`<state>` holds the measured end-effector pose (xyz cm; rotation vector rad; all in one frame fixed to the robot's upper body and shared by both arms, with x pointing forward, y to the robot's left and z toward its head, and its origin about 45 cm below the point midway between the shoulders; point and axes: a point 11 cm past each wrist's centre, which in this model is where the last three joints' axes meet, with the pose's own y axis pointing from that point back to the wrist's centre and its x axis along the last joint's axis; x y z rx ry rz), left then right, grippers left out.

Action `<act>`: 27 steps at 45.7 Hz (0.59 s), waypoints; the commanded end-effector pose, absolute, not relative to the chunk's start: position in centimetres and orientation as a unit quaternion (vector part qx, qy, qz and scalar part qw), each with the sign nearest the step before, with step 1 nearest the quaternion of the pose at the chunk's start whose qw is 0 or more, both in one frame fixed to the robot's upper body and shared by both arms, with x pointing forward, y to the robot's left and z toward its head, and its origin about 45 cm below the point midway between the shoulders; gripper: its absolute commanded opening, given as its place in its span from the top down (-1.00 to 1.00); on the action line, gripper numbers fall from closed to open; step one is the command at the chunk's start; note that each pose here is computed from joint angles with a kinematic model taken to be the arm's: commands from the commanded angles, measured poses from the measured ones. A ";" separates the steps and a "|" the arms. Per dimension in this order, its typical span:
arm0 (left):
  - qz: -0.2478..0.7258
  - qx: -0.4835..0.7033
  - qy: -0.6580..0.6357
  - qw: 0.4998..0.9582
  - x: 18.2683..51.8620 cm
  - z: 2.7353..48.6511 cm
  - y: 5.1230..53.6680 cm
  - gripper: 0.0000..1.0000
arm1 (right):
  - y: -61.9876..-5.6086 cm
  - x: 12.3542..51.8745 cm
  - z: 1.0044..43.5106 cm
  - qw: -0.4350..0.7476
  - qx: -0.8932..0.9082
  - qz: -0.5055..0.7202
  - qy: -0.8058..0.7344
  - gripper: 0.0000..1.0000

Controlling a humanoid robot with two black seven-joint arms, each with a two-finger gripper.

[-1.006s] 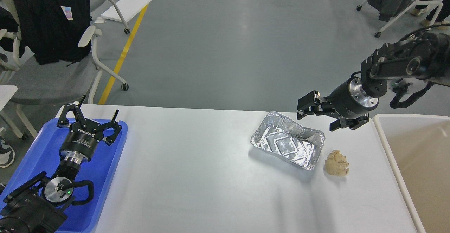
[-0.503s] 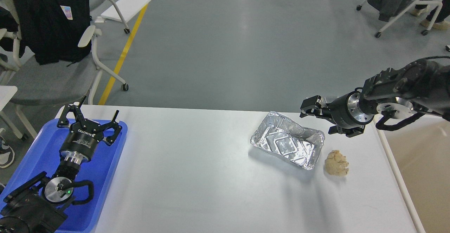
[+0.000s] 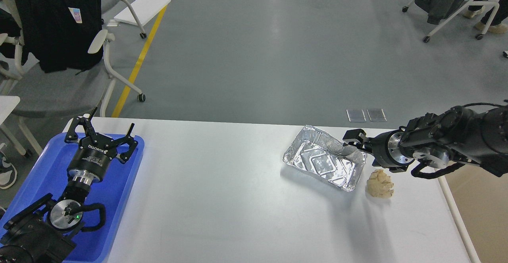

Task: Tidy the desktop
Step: 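Lower the open right gripper onto the foil tray's edge nearest the bin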

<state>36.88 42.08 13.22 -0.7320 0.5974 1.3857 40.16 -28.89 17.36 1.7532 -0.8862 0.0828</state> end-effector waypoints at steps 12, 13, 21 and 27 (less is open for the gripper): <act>0.615 -0.324 0.265 0.668 36.9 13.2 42.1 -0.98 | -29.2 39.3 13.8 0.555 0.736 0.055 -0.384 -0.94; 0.614 -0.325 0.265 0.668 36.9 13.2 42.0 -0.98 | -29.3 39.2 13.7 0.556 0.735 0.055 -0.383 -0.94; 0.615 -0.324 0.265 0.668 36.9 13.2 42.1 -0.98 | -28.6 39.1 13.2 0.547 0.740 0.054 -0.386 -0.94; 0.614 -0.325 0.265 0.669 36.9 13.3 42.1 -0.98 | -28.7 38.9 12.5 0.554 0.741 0.070 -0.374 -0.89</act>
